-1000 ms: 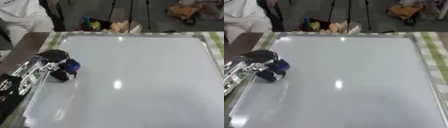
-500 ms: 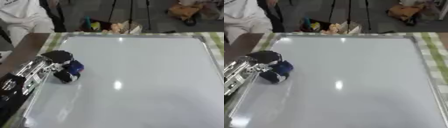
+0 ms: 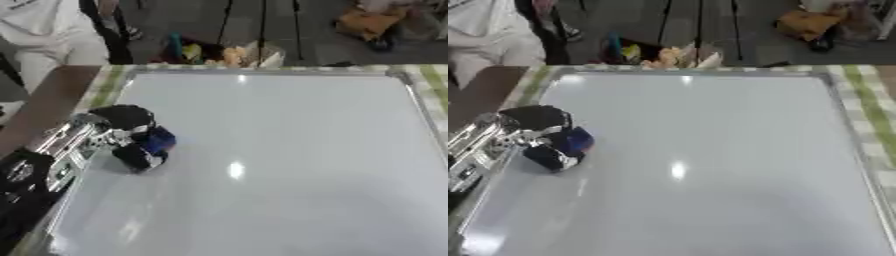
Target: Wipe the whiteboard clean with a brush.
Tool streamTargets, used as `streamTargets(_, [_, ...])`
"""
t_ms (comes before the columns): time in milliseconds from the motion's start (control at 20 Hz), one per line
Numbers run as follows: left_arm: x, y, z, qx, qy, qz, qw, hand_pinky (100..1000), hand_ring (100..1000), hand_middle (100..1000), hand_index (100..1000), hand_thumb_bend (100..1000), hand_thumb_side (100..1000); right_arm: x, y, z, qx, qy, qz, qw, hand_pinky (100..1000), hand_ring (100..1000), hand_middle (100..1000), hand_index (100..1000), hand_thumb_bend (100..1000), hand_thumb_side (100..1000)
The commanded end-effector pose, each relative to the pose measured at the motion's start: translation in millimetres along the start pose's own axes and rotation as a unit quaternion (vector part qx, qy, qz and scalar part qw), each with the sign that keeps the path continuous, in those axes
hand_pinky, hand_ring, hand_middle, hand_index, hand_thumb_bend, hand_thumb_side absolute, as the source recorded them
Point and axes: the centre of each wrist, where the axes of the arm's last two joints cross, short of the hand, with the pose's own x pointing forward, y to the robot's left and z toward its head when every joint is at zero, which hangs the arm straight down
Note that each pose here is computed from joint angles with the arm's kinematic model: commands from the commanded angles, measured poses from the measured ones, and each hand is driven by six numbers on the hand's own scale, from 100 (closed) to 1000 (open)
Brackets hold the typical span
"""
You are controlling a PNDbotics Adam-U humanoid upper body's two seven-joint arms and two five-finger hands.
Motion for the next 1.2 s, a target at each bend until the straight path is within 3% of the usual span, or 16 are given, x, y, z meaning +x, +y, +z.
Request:
streamTargets(50, [-3,10.0,7,0.009,0.001,-0.004,1.000,387,503,340,441,100,602,3,-2.8,-7,0.003,-0.015,0.004,1.000,810,756,551,817,100,935])
streamTargets(400, [-5,10.6,8,0.008,0.010,0.002,1.000,387,504,341,443,100,597,3,-2.4,-7,0.004,-0.016,0.004,1.000,809,756,551,816,100,935])
streamTargets(900, [-39,-9.5,-3,0.004,0.117,0.033,0.993,392,507,344,445,100,583,3,-3.3,-7,0.004,-0.017,0.005,1.000,808,756,552,816,100,934])
streamTargets(1200, [-51,-20.5,-7,-0.002,0.146,0.029,0.989,397,510,347,446,100,581,3,-3.8,-7,0.003,-0.018,0.006,1.000,808,756,553,816,100,934])
